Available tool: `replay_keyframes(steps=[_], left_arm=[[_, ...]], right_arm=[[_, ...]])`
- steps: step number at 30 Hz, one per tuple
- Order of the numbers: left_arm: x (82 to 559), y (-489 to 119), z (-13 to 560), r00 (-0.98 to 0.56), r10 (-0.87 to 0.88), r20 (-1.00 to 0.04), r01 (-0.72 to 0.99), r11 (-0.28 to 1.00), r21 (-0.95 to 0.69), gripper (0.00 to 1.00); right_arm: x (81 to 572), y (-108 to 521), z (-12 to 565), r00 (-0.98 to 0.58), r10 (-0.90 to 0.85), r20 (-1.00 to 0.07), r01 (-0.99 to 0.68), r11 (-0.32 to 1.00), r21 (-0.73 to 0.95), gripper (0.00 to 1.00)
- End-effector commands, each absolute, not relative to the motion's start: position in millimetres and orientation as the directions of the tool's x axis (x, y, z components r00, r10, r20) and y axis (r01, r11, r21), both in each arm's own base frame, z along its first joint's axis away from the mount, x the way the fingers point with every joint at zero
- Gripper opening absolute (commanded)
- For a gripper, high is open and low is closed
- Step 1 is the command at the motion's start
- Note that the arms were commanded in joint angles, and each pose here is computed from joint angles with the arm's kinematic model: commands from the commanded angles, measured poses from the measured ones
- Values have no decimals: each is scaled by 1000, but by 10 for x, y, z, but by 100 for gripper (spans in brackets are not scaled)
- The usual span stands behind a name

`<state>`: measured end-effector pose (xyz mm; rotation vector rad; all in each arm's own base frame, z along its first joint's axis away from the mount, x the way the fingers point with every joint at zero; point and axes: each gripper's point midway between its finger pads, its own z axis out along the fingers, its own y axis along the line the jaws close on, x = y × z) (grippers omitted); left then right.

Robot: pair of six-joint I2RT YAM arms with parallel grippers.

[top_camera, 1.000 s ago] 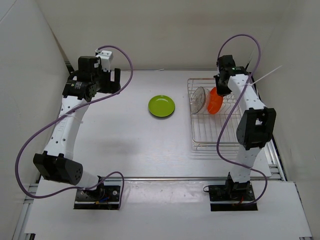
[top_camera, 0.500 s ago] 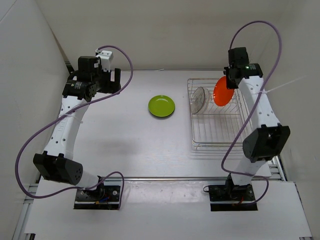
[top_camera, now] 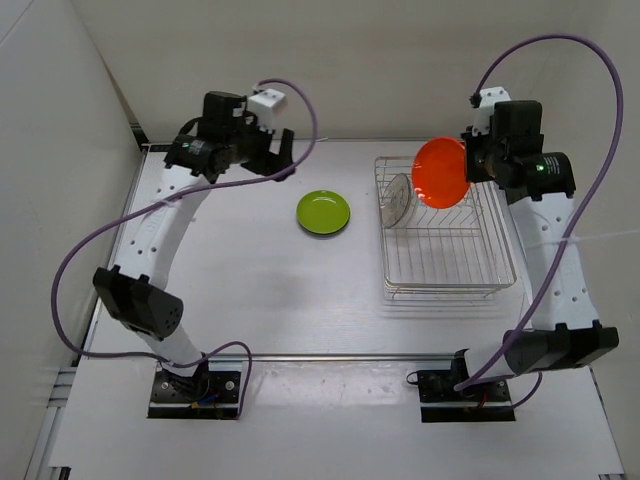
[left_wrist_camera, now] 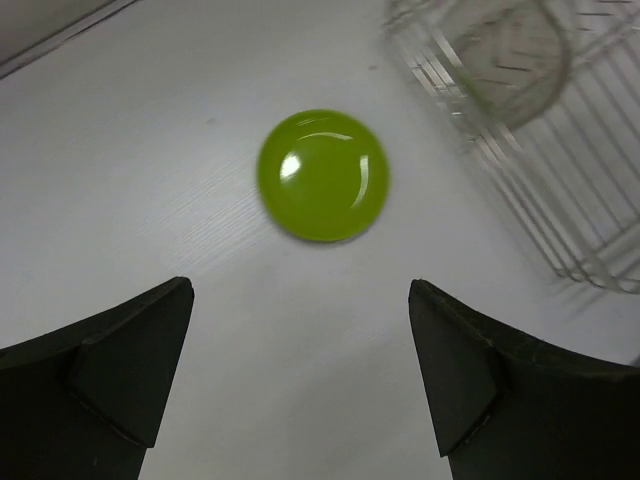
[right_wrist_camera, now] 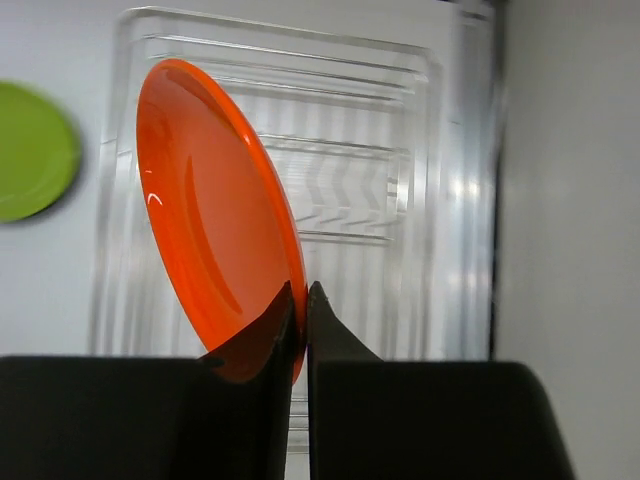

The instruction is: Unload the plates from the dish rack

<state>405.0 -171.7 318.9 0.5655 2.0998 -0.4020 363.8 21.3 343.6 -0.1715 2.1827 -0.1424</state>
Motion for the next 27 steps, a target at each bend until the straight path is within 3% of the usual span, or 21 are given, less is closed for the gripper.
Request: replay_keyframes(steps=[1,3,11,20,27], left_arm=[[3653,-2546,3396,-390,328,-860,774,624,-113,99],[3585,-2801,3305,-378,364,-851,810,575,-113,99],[3278,-3665,3073,-284,428,-858,906,412,-94,99],[3419,-3870,3115,-296,393,-871,900,419,-117,99],[3426,-3881,3132,-298,383,-874,899,422,-121,58]], right_arm=[[3389,876,3523,-497,-223,-838,-424,906,10,1],[3253,1093,3580,-470,-221,-854,-531,844,74,1],[3043,1328,3477,-497,-227,-838,-631,757,169,1],[2953,1349,3499,-488,-224,-844,-646,743,176,1],[2930,1346,3493,-488,-224,-844,-646,743,176,1]])
